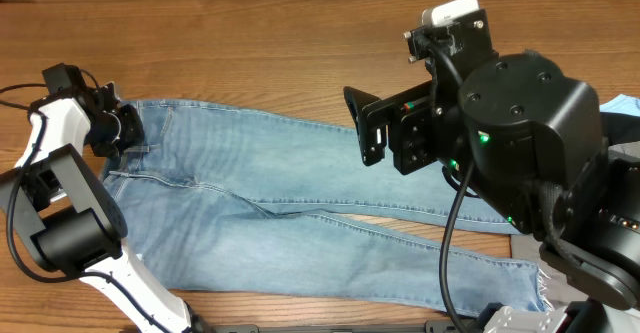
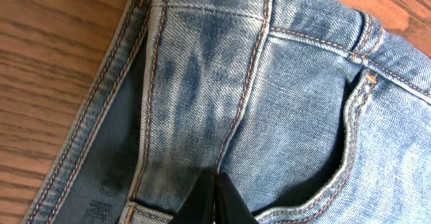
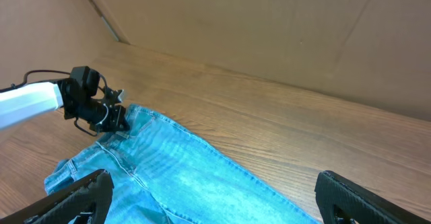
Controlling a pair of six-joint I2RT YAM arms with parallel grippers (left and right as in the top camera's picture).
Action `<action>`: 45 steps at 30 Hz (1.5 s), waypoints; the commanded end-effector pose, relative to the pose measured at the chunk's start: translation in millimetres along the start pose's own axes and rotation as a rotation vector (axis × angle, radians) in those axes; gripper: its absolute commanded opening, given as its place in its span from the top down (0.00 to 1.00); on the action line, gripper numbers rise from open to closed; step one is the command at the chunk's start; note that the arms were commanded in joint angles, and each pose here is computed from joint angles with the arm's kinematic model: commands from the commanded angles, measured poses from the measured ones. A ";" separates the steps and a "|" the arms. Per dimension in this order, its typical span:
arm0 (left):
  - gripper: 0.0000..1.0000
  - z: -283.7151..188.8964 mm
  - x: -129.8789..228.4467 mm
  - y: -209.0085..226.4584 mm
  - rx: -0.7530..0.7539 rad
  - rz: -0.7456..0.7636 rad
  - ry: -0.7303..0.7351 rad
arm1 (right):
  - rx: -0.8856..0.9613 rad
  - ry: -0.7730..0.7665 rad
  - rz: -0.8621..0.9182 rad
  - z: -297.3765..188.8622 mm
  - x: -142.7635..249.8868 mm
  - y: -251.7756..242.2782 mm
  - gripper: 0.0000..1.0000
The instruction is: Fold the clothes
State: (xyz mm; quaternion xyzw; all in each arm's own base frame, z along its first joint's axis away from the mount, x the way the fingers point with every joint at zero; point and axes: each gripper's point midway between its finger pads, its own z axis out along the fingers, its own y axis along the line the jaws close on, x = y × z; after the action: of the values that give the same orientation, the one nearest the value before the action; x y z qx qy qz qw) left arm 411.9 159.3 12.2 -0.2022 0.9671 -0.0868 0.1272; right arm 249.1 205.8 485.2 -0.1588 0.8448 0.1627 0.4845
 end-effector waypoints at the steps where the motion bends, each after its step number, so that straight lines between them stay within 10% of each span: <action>1: 0.96 1.5 -1.3 9.9 -0.036 -0.006 -0.006 | -0.005 -0.018 0.015 -4.9 -4.3 -1.0 0.00; 9: 0.93 17.0 5.2 23.0 -0.088 -0.036 0.027 | -0.003 -0.009 0.017 -4.9 -2.0 -1.5 0.00; 17: 0.32 5.7 -3.5 9.5 -0.005 -0.053 0.002 | -0.001 -0.006 0.034 -4.9 -1.4 -1.9 0.00; 34: 0.18 10.2 -1.4 48.2 -0.152 -0.052 0.042 | 0.001 -0.009 0.034 -4.9 -1.9 -2.4 0.00; 36: 0.23 16.0 3.4 58.8 -0.202 -0.057 0.063 | 0.001 -0.008 0.034 -4.9 -1.8 -2.4 0.00; 41: 0.96 36.4 29.2 88.7 -0.324 -0.188 0.152 | 0.001 -0.008 0.035 -4.9 -1.8 -2.4 0.00; 45: 0.96 45.2 43.5 101.1 -0.332 -0.263 0.195 | 0.002 -0.008 0.034 -4.5 -1.8 -2.3 0.00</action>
State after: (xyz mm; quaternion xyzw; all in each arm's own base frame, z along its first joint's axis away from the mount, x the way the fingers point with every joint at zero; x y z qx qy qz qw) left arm 393.7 219.4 1.3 -0.2886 0.9540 0.0136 0.0798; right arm 248.0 204.6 482.6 -0.1499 0.8495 0.1653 0.4782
